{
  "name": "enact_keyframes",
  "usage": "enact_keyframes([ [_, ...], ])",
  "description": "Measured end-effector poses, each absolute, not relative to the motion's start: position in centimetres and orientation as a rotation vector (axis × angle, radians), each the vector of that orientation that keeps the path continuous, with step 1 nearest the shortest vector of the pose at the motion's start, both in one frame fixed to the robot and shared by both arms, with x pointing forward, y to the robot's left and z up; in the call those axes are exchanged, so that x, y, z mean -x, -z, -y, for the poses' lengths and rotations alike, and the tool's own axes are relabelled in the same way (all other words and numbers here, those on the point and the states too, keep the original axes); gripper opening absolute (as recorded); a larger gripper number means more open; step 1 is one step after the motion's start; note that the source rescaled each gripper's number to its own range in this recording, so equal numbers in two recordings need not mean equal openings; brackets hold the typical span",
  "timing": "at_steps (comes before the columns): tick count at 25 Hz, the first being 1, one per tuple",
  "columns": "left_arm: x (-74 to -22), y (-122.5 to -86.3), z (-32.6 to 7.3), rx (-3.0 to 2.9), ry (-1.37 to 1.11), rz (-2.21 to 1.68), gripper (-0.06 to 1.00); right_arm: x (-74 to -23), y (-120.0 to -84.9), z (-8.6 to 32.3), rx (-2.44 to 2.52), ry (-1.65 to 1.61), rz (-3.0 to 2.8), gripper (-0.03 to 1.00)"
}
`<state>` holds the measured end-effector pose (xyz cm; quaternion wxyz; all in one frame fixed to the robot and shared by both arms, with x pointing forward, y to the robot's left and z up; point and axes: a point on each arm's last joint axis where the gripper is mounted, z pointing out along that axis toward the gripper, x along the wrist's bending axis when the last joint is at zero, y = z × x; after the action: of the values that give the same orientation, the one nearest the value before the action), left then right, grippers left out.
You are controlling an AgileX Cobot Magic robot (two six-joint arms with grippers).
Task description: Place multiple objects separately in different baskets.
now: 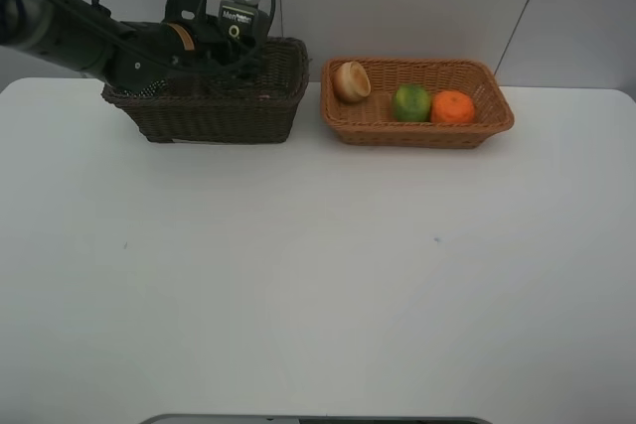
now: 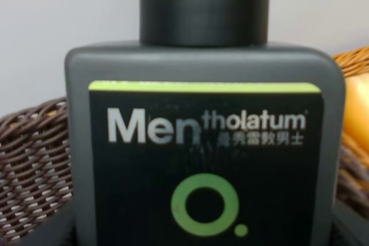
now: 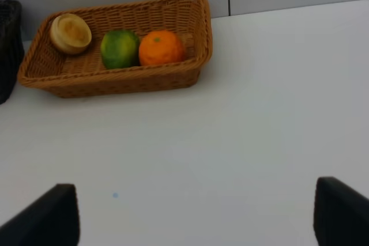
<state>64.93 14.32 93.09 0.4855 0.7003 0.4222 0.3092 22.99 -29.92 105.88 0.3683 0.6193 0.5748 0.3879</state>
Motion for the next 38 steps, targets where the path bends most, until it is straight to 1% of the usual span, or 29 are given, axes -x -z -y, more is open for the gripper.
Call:
enact_keyframes([
  [6,-66.2,-91.2,-14.1,-1.769,-0.732,-1.084,0.82,-23.0,-105.9,29.9,-1.59,-0.996,-1.476,0.84],
  [17,-66.2,-90.9,-14.2,-1.807,-0.719,-1.119,0.82,-23.0,-105.9,29.9,-1.59,-0.996,-1.476,0.84],
  [19,-66.2,-90.9,-14.3,-1.807,-0.719,-1.119,0.84,-23.0,-105.9,29.9,-1.59,-0.996,-1.476,0.84],
  [21,-66.3,-91.0,-14.2,-1.799,-0.722,-1.115,0.89,-23.0,-105.9,29.9,-1.59,-0.996,-1.476,0.84],
  [23,-66.3,-91.1,-14.2,-1.795,-0.723,-1.113,0.92,-23.0,-105.9,29.9,-1.59,-0.996,-1.476,0.84],
  [27,-66.3,-91.1,-14.2,-1.795,-0.724,-1.115,0.93,-23.0,-105.9,29.9,-1.59,-0.996,-1.476,0.84],
  [30,-66.2,-92.1,-14.3,-1.785,-0.734,-1.108,0.93,-23.0,-105.9,29.9,-1.59,-0.996,-1.476,0.84],
  [38,-65.0,-97.3,-15.1,-1.807,-0.753,-1.155,0.93,-23.0,-105.9,29.9,-1.59,-0.996,-1.476,0.84],
])
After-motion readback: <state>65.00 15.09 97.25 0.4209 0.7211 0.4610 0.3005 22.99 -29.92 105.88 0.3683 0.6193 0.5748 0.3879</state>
